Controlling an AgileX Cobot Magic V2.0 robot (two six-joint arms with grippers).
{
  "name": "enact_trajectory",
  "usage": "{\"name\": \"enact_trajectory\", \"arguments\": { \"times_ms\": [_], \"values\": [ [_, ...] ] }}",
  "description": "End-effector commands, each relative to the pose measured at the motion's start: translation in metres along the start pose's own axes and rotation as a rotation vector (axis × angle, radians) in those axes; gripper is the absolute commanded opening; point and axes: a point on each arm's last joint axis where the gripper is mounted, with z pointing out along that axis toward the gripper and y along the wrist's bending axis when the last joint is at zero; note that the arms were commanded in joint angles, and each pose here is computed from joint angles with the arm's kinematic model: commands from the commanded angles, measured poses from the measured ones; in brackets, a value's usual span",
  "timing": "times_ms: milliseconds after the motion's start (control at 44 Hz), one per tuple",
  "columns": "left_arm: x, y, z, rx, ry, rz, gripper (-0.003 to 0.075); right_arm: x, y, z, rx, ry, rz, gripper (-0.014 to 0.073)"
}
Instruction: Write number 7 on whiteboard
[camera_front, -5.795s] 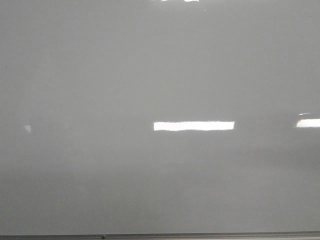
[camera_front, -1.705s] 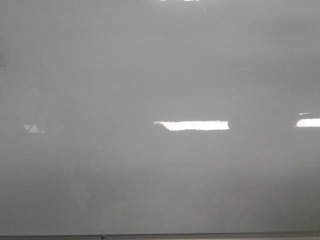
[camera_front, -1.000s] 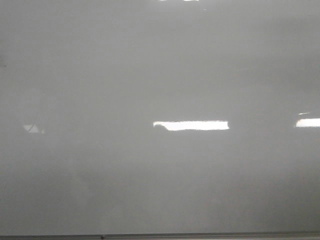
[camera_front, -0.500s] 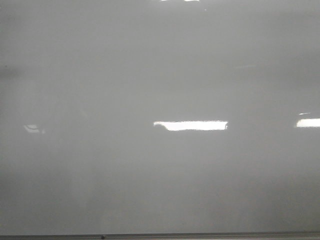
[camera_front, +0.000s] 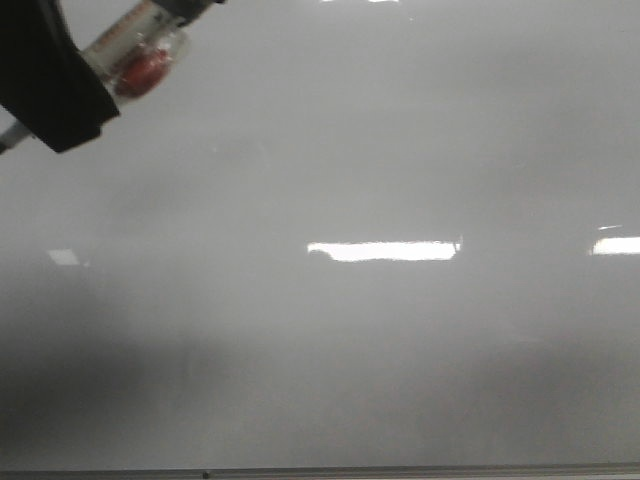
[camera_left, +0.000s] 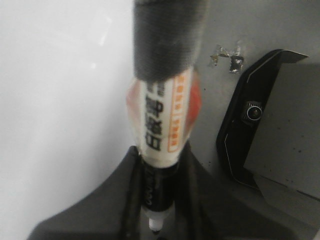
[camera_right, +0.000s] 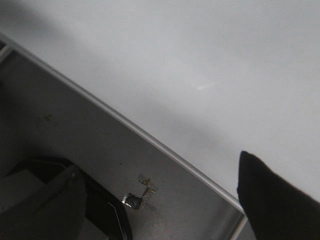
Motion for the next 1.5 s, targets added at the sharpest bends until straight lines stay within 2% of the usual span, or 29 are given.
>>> {"name": "enact_trajectory", "arguments": {
  "times_ms": [0,114,273,545,773,864,977,1068,1364,1477],
  "values": [
    [-0.017,-0.013,-0.008,0.006,-0.074,0.067,-0.002,-0.016,0.012,-0.001,-0.083,-0.084,-0.157,0.0634],
    [-0.027,-0.03,-0.002,0.044,-0.076,0.134,-0.002,-0.021,0.03,0.007,-0.202,-0.101,-0.285,0.0634],
    [-0.035,-0.047,-0.001,0.075,-0.086,0.199,-0.0021,-0.032,0.051,0.017,-0.317,-0.126,-0.378,0.0634],
    [-0.039,-0.057,-0.001,0.089,-0.096,0.235,-0.002,-0.055,0.086,0.029,-0.413,-0.175,-0.496,0.0634],
    [-0.039,-0.057,-0.001,0.089,-0.096,0.235,-0.002,-0.064,0.102,0.04,-0.439,-0.207,-0.515,0.0626],
    [-0.039,-0.057,-0.001,0.089,-0.096,0.235,-0.002,-0.064,0.103,0.039,-0.45,-0.211,-0.502,0.0554],
    [-0.039,-0.057,-0.001,0.089,-0.096,0.235,-0.002,-0.065,0.103,0.039,-0.455,-0.212,-0.496,0.0407],
    [-0.039,-0.057,-0.001,0.089,-0.096,0.235,-0.002,-0.065,0.103,0.039,-0.455,-0.213,-0.492,0.0322],
    [-0.039,-0.057,-0.001,0.089,-0.096,0.235,-0.002,-0.066,0.104,0.038,-0.465,-0.224,-0.473,0.0179],
    [-0.039,-0.057,-0.001,0.089,-0.096,0.235,-0.0015,-0.066,0.104,0.038,-0.464,-0.224,-0.472,0.0081]
  ]
}}
